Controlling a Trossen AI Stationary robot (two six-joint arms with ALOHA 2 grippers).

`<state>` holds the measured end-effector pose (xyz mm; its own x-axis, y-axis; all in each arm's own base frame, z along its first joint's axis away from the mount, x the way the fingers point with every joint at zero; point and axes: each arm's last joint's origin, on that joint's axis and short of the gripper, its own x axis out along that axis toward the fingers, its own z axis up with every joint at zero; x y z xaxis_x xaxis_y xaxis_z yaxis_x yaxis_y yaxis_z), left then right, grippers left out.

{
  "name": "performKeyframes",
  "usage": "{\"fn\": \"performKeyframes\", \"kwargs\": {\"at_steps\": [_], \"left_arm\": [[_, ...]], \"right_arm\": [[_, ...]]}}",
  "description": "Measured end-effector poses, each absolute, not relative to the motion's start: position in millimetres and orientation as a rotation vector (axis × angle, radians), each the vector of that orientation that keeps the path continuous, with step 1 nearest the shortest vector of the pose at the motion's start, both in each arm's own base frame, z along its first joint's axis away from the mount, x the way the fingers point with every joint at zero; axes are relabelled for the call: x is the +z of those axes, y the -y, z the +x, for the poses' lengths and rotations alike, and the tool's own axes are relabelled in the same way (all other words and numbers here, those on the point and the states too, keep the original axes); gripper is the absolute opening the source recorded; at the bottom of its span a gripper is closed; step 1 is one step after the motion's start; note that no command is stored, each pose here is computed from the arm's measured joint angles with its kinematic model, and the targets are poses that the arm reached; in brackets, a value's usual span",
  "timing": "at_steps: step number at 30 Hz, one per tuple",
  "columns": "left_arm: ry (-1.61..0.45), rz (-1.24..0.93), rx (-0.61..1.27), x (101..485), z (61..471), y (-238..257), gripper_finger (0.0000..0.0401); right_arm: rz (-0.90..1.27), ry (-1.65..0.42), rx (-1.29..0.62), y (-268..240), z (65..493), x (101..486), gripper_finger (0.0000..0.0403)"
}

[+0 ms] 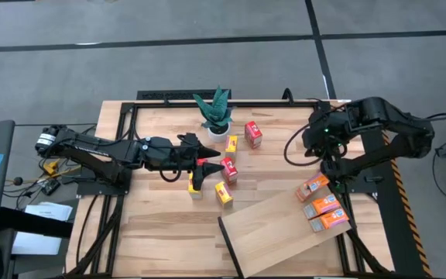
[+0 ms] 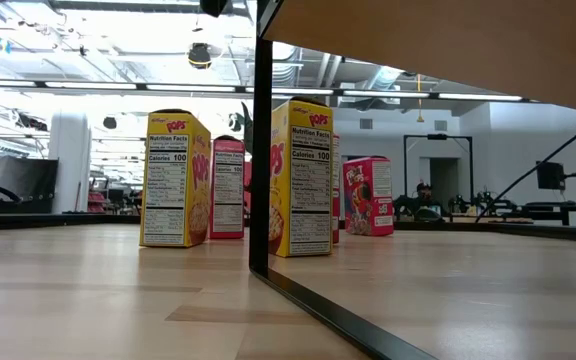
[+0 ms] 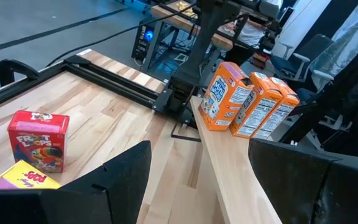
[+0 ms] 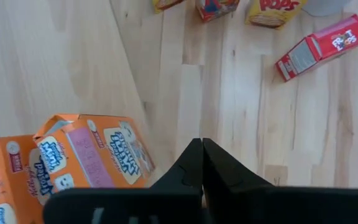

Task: Stack cereal on shelf
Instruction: Put the orange cereal box on the shelf aligned with the other orange cereal boxes

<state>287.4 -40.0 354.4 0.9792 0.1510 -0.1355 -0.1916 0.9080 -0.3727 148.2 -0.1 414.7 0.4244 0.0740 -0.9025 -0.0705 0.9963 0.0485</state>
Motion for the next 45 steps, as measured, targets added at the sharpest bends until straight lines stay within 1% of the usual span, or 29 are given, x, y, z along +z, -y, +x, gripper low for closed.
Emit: {"fn": "performKeyframes", "kwargs": {"at_steps": [3,8,11,15,21,27,30,40,45], "left_arm": [[-0.104,-0.395,0.177,354.4,287.4,40.0,0.0261],[-0.105,-0.395,0.175,354.4,287.5,40.0,0.0261],[-0.107,-0.395,0.168,354.4,287.5,40.3,0.0261],[-0.106,-0.395,0.167,354.4,287.5,40.4,0.0261],[-0.104,-0.396,0.167,354.6,287.5,40.4,0.0261],[-0.088,-0.403,0.145,356.6,287.8,40.9,0.0261],[-0.086,-0.413,0.145,356.7,287.8,40.9,0.0261],[-0.057,-0.428,0.137,359.6,288.1,41.1,0.0261],[-0.032,-0.41,0.13,362.2,288.3,41.4,0.0261]], "right_arm": [[0.004,-1.118,0.097,-0.1,145.2,415.9,0.0016],[0.01,-1.067,0.111,-0.9,129.7,421.7,0.0033],[0.017,-1.02,0.104,-0.9,121.2,425.8,0.0035],[0.044,-0.963,0.078,0.6,114.7,430.1,0.0026],[0.041,-0.946,0.066,2.6,112.6,431.3,0.0016],[0.026,-0.943,0.069,3.4,112.1,431.5,0.0037],[0.019,-0.934,0.072,3.2,110.1,432.3,0.0041],[0.021,-0.892,0.068,2.6,97.5,435.7,0.0017],[0.016,-0.819,0.066,2.4,95.1,435.1,0.0024]]}}
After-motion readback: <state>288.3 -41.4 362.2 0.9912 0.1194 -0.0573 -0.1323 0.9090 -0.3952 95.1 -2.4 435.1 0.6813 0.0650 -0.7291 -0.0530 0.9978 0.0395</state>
